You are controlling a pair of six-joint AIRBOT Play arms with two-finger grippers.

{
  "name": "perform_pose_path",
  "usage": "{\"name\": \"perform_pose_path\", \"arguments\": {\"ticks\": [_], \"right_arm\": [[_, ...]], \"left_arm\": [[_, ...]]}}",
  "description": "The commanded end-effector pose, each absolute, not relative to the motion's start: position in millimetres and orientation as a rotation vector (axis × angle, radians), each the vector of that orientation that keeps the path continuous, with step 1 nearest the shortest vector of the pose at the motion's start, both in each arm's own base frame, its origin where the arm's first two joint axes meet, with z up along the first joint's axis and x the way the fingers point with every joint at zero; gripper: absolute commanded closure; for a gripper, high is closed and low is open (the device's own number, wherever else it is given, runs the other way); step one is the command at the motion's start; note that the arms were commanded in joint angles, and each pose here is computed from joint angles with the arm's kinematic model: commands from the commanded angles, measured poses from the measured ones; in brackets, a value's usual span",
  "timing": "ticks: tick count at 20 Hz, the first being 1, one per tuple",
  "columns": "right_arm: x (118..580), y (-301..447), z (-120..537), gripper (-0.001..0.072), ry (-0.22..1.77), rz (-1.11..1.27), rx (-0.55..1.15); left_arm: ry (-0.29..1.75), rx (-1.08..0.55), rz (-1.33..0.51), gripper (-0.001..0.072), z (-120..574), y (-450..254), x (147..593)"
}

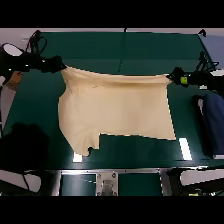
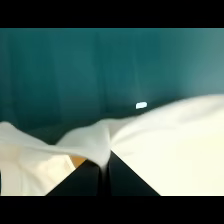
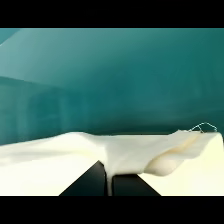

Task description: Fold the shirts.

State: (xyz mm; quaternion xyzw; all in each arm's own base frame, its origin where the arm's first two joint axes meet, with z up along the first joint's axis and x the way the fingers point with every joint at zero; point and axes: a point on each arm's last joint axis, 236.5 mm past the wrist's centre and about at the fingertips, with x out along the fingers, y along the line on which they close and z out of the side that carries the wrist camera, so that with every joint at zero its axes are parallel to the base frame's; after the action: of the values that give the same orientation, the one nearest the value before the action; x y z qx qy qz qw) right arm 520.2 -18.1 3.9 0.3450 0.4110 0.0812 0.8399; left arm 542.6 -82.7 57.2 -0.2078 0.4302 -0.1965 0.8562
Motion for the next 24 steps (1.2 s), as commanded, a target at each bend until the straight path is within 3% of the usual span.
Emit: {"name": "perform_pose_path", "arguments": {"ticks": [1,10,15,24], "right_arm": [[554.2,-21.4,-8.2,0.0695,0.849,0.178,0.76],[600.9,-36.1,41.6,0.0694,0.688,0.188,0.751],[597.4,-26.1,21.2,0.0695,0.744,0.21,0.763],[497.1,-38.0,-64.2,0.0695,1.243,0.162,0.576]], "left_arm": [[0.819,-0.5,-0.338,0.0683,50.0,-71.1,571.9],[0.599,-0.56,-0.311,0.0683,103.4,-61.3,608.2],[0.669,-0.486,-0.326,0.0683,86.1,-62.8,599.2],[1.072,-0.319,-0.391,0.0683,8.1,-67.8,522.2]]}}
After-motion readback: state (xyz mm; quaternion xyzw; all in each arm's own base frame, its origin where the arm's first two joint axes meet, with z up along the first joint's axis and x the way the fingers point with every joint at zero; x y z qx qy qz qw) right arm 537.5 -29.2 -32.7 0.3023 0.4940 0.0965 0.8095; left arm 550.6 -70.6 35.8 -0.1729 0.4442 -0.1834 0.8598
